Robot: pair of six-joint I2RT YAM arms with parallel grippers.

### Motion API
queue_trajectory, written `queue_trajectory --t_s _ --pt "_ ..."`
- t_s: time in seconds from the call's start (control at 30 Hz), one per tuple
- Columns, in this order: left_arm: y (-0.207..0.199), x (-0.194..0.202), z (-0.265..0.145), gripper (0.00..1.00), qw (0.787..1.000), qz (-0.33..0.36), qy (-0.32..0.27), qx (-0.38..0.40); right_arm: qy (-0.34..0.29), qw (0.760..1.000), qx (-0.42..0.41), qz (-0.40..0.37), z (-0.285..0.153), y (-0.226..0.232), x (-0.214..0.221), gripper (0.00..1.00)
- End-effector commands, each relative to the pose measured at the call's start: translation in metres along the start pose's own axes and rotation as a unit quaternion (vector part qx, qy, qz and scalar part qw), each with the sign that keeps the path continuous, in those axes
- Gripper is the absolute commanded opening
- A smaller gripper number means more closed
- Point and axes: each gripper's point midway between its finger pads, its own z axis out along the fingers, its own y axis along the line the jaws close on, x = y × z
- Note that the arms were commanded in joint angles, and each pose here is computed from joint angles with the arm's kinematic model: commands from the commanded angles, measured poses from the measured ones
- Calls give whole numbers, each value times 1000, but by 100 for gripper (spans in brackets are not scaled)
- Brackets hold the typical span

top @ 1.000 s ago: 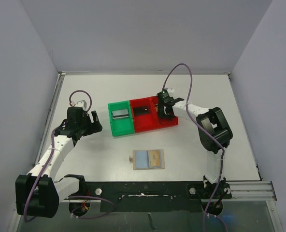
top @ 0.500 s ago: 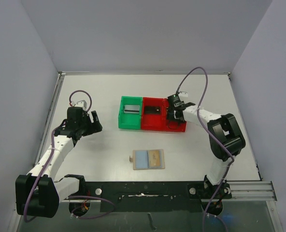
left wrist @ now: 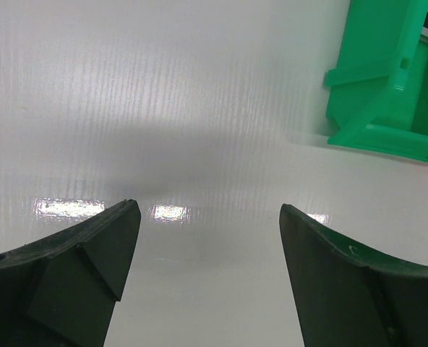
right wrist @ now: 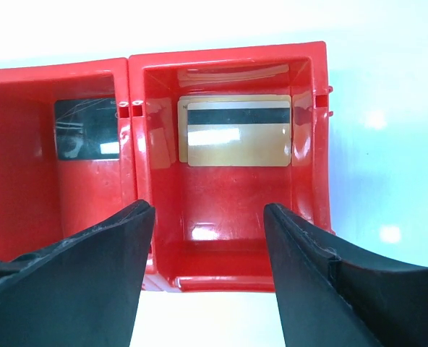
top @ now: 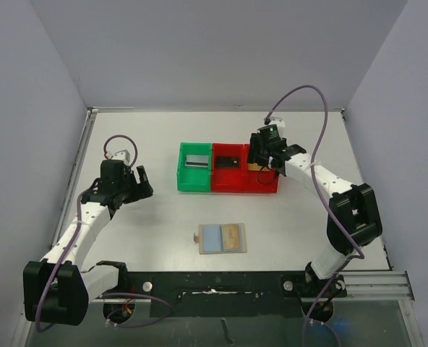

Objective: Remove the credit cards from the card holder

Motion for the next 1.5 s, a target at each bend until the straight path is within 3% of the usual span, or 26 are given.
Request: queue_trajectory --t_s 0.0,0.3,0.63,1.47 --pt "-9 -18 -1 77 999 5 -28 19 -38 999 -26 5 -31 2 -25 63" --pt "-10 -17 -1 77 999 5 -25 23 2 1000 -27 7 -9 5 -3 37" --pt "-10 -18 -2 77 999 6 -30 22 40 999 16 -13 43 -2 19 26" --pt "-9 -20 -2 77 999 7 -32 19 48 998 39 -34 84 -13 17 26"
